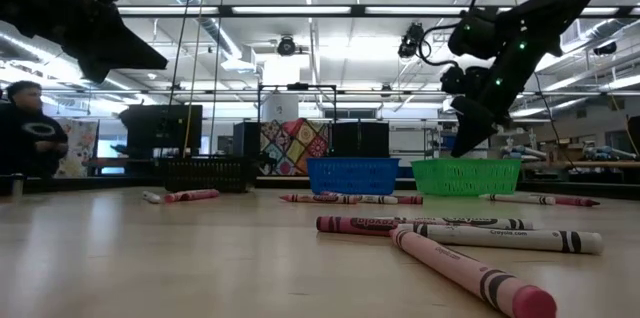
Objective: Sort crayons
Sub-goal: Put the white crayon into the green bin, then put the pink crayon into the black bin
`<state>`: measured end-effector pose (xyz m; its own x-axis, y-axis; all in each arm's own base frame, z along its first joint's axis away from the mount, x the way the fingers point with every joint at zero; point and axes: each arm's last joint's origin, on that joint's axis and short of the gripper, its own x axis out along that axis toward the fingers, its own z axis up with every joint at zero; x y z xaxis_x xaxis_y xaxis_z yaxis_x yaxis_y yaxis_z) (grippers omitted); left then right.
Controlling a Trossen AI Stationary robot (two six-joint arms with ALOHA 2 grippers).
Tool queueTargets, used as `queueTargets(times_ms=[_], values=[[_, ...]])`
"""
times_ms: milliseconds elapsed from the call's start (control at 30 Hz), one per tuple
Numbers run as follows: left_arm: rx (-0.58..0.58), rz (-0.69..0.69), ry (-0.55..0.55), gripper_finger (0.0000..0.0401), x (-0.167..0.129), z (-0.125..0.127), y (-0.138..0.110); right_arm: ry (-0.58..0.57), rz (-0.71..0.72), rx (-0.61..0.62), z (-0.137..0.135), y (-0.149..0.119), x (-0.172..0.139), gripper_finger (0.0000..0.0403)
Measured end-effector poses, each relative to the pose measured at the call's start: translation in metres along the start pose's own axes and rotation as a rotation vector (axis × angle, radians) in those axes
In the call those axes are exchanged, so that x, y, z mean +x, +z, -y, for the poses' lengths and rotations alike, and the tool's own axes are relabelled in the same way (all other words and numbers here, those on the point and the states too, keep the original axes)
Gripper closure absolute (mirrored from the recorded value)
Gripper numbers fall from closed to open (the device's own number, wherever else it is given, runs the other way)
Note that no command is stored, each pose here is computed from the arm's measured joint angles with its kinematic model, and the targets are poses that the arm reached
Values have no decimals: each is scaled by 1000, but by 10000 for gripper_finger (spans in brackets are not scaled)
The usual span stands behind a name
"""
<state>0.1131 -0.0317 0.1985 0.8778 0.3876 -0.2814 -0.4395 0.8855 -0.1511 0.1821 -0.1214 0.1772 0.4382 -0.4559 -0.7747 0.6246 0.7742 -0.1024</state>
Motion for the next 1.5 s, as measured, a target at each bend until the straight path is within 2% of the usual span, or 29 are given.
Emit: queueTargets(times_ms=[300,433,733,867,1067,1267,1500], values=[[24,0,0,367,0,0,0,-19,26,-54,-15,1,-6,292],[27,-5,-2,362,1,1,0,-4,88,-71,-24,11,-17,290],[74,-49,-53,300,11,13,-5,52,230,-127,-48,38,-54,290],[5,-67,-58,292,16,18,-8,94,275,-105,-58,47,-71,290],[-32,-208,-210,298,22,28,-18,149,292,-140,-71,55,-92,290],[-38,-295,-348,298,27,38,-23,174,301,-161,-77,56,-98,290],[-31,-372,-435,298,34,49,-31,164,310,-183,-75,57,-98,290]])
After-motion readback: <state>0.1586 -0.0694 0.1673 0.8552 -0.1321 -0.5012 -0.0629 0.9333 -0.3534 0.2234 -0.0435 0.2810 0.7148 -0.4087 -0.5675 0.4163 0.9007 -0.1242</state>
